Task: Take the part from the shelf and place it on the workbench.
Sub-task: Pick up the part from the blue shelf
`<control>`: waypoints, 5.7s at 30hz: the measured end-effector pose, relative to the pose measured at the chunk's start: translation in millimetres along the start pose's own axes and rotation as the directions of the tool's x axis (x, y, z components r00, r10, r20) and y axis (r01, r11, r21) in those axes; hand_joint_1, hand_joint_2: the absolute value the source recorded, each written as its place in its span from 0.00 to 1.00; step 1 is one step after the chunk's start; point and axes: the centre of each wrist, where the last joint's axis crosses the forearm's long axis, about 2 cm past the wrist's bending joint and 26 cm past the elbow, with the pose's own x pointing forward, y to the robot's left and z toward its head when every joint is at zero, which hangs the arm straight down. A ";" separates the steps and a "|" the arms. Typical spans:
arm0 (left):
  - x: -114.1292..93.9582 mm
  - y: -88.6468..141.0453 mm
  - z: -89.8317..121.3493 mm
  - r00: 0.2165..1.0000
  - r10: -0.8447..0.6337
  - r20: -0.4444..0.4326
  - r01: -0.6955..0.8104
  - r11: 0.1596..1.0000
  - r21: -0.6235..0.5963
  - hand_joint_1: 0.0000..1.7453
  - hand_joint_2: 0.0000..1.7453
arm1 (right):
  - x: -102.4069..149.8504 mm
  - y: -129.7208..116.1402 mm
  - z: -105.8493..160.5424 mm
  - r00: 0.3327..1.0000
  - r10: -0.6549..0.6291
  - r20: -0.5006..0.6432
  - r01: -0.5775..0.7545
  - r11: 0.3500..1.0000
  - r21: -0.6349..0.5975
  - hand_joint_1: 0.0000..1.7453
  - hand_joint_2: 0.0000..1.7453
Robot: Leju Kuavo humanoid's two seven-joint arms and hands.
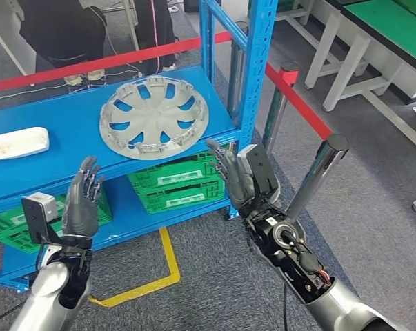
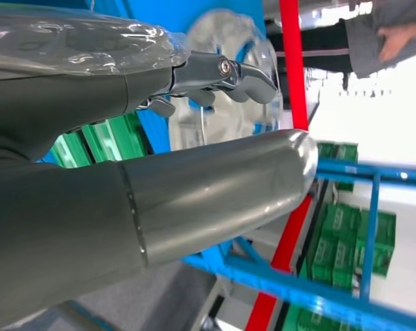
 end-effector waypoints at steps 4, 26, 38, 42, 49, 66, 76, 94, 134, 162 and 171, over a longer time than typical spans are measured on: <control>-0.6 -0.9 0.5 1.000 0.002 0.001 -0.002 1.000 0.000 0.00 0.00 | 0.3 -0.4 1.0 1.000 -0.002 -0.003 0.002 1.000 -0.003 0.00 0.00; -4.4 1.7 5.2 1.000 -0.005 -0.004 0.005 1.000 0.019 0.00 0.00 | 1.5 -0.3 -0.9 1.000 -0.002 0.013 0.002 1.000 0.016 0.00 0.00; -4.2 2.2 5.7 1.000 -0.005 -0.010 0.005 0.999 0.032 0.00 0.00 | 0.4 0.0 0.1 1.000 -0.004 0.011 0.004 1.000 0.017 0.00 0.00; -4.0 2.3 5.4 1.000 -0.002 -0.007 0.002 0.999 0.034 0.00 0.00 | 0.9 -0.4 -0.6 1.000 -0.003 0.014 0.003 1.000 0.019 0.00 0.00; -2.1 2.8 3.3 1.000 -0.003 0.010 0.003 0.999 0.032 0.00 0.00 | 3.1 -0.8 -2.9 1.000 -0.001 0.024 0.001 1.000 0.025 0.00 0.00; -2.8 4.5 4.2 1.000 -0.004 0.011 0.004 1.000 0.022 0.00 0.00 | 2.1 -1.5 -4.3 1.000 0.002 0.019 -0.002 1.000 0.023 0.00 0.00; -3.5 5.2 4.0 1.000 -0.008 0.010 0.008 1.000 0.022 0.00 0.00 | 1.0 -4.1 -7.3 1.000 0.022 0.004 -0.022 0.999 0.023 0.00 0.00; -2.3 7.0 5.3 1.000 -0.019 -0.012 0.020 1.000 0.022 0.00 0.00 | -13.6 -51.7 -18.7 0.910 0.353 -0.217 -0.330 0.934 0.135 0.00 1.00; 0.6 7.1 15.0 0.999 -0.034 -0.031 0.036 0.998 0.058 0.00 0.00 | 47.4 -115.5 -102.2 0.246 0.958 -0.148 -0.809 0.287 0.514 0.00 1.00; 13.2 3.6 -2.4 0.999 -0.002 0.047 0.001 1.000 0.022 0.00 0.00 | 63.8 -21.6 -138.9 0.405 0.865 0.297 -0.855 0.242 0.459 0.00 1.00; 13.3 1.0 -12.9 0.998 0.013 0.066 -0.012 1.000 -0.013 0.00 0.00 | 5.1 -45.1 -127.0 0.520 0.842 0.145 -0.711 0.333 0.619 0.00 1.00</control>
